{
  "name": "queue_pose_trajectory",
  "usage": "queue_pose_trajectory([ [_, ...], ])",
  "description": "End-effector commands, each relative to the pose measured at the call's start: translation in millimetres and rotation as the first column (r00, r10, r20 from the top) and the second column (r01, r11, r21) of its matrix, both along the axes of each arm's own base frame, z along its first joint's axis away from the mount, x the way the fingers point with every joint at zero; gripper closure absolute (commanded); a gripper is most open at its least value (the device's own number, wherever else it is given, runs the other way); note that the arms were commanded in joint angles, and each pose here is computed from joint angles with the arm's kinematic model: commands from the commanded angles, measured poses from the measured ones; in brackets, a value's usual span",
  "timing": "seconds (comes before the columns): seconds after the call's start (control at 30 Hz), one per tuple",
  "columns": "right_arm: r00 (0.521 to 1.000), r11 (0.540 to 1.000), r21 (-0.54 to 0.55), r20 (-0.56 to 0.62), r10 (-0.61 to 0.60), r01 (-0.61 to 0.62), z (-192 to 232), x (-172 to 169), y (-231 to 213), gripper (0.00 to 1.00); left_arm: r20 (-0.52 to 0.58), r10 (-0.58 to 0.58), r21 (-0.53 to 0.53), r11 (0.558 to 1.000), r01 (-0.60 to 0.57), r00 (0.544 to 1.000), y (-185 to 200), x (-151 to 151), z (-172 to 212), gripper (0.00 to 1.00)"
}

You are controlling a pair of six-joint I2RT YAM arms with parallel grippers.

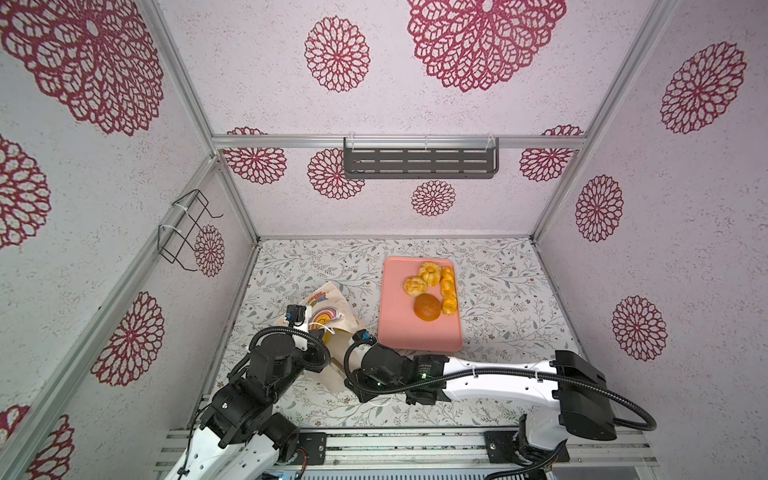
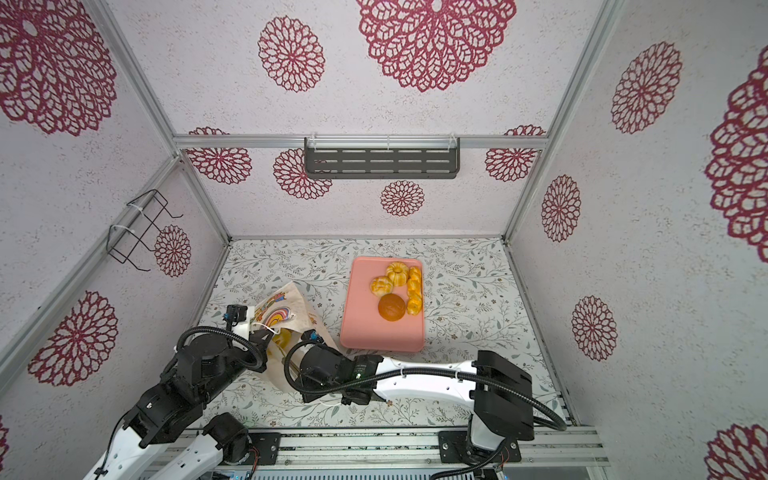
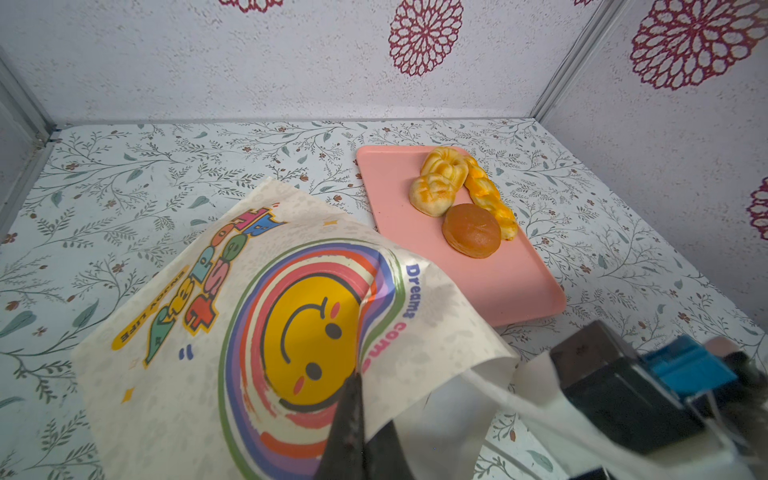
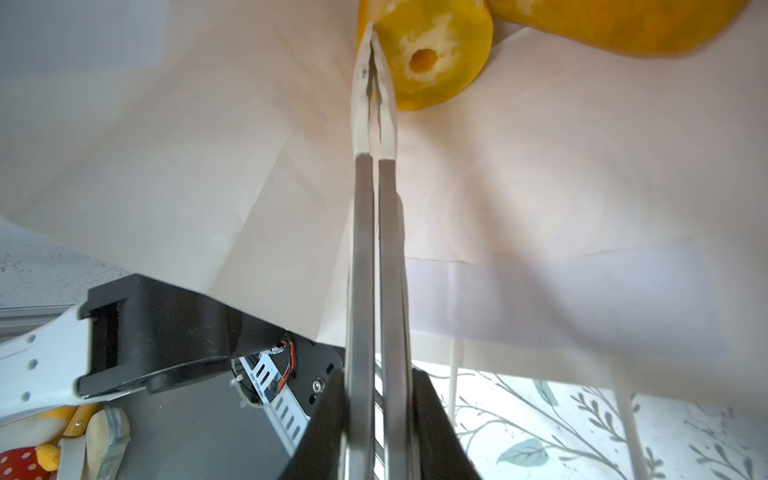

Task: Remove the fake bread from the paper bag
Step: 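Lift the yellow ring bread out of the bag with the right tongs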

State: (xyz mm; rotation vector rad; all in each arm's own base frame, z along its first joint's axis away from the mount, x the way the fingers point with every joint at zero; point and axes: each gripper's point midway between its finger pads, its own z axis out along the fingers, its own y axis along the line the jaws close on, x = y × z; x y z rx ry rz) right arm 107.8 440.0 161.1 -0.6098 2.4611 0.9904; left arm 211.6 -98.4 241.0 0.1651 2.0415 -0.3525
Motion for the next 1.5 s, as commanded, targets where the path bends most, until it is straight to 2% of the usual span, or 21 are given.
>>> queue_pose_trajectory([
  [0.0,0.996,0.996,0.031,0.015,-0.089,0.088,16.8,13.5,-16.6,1.00,0.036,0.019,-0.035,0.999,-0.018,0.999,1.8,0.8,11.3,1.00],
  [0.57,0.996,0.996,0.030,0.017,-0.090,0.090,20.8,-0.2,-46.2,1.00,0.040,0.038,-0.039,0.999,-0.037,0.998,4.1,2.7,10.5,1.00],
  [0.83,0.994,0.993,0.052,-0.019,-0.108,0.109,19.3,-3.1,-50.4,1.00,0.040,0.039,-0.038,0.999,-0.038,0.998,3.0,4.6,12.1,1.00],
  [1.0,0.992,0.988,0.096,-0.035,-0.122,0.125,27.2,-3.1,-50.5,0.85,0.037,0.035,-0.037,0.999,-0.034,0.999,1.4,6.0,11.3,1.00],
  [1.27,0.992,0.979,0.174,-0.080,-0.097,0.110,37.7,-9.1,-40.3,0.80,0.035,0.031,-0.039,0.999,-0.030,0.999,-0.3,7.0,9.5,1.00],
  [1.47,0.994,0.984,0.162,-0.098,-0.057,0.072,33.3,-16.2,-32.6,0.69,0.033,0.034,-0.043,0.999,-0.032,0.999,-0.3,7.2,7.1,1.00],
])
